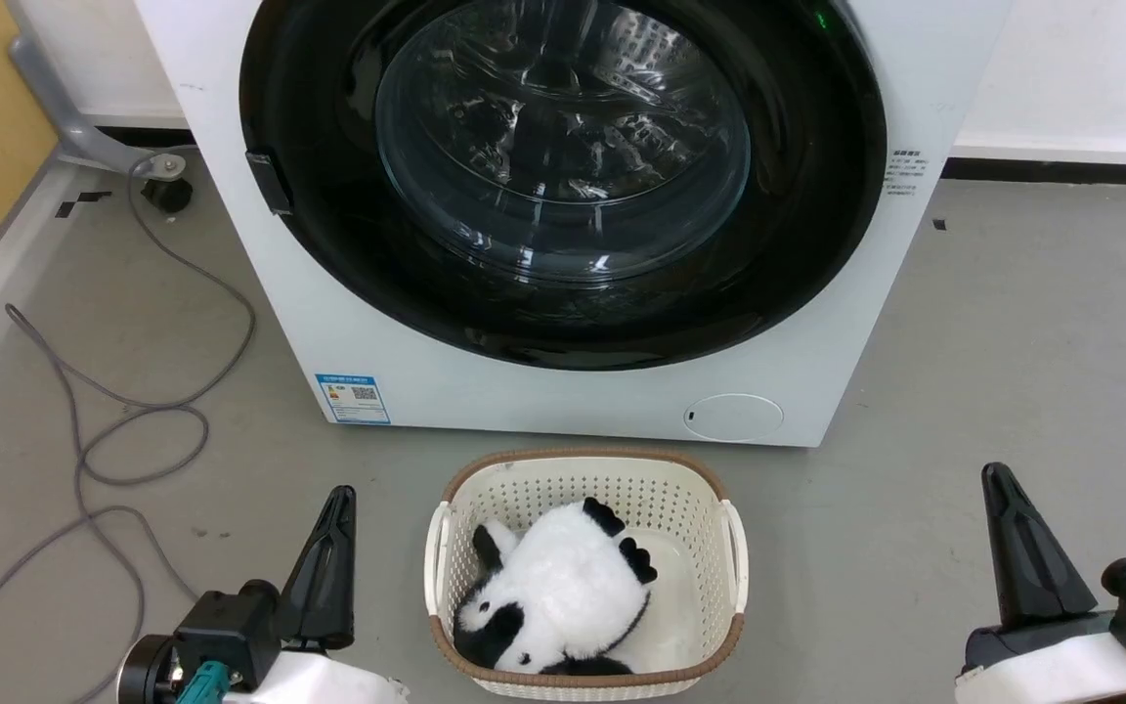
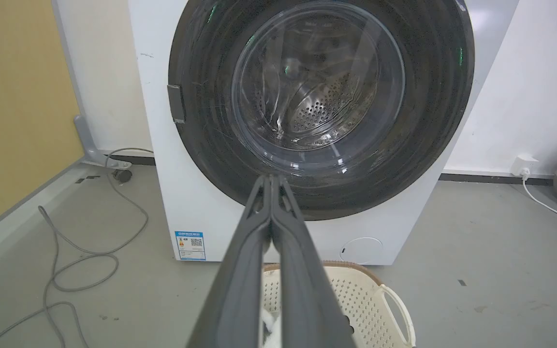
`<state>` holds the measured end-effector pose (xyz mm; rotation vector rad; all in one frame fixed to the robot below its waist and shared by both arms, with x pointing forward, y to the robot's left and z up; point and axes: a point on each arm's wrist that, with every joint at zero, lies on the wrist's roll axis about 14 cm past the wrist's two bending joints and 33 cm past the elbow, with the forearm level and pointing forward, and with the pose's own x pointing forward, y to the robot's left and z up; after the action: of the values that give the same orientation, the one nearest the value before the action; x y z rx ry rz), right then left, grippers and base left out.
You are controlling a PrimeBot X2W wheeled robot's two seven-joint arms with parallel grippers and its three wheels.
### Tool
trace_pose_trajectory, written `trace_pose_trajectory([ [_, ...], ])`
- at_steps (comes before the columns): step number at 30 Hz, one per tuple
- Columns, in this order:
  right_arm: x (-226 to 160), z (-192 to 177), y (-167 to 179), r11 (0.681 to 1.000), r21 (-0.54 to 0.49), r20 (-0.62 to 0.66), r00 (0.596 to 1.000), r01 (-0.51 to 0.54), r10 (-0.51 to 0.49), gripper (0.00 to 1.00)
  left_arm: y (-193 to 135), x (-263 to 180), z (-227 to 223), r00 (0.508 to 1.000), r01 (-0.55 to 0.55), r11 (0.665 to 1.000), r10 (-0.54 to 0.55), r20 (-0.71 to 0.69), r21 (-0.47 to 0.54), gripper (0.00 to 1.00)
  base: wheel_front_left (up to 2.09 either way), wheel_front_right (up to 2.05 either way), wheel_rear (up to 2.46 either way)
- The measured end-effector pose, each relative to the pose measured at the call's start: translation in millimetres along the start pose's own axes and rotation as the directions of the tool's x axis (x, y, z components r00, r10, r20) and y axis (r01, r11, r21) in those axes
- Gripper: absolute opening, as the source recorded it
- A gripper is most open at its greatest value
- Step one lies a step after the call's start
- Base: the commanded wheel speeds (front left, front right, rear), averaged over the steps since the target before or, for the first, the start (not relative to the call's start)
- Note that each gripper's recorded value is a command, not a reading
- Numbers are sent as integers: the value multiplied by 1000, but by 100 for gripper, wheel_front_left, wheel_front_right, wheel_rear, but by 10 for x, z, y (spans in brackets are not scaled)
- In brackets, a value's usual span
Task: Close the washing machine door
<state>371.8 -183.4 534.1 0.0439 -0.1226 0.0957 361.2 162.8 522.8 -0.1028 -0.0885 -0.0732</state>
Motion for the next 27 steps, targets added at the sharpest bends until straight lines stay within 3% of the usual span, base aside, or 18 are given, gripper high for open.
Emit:
trace_pose_trajectory([
  [27, -19, -57, 70, 1000, -28, -52, 999, -14, 13, 0, 26, 33, 9, 999, -10, 999, 11, -30, 46, 0, 0, 0, 0],
])
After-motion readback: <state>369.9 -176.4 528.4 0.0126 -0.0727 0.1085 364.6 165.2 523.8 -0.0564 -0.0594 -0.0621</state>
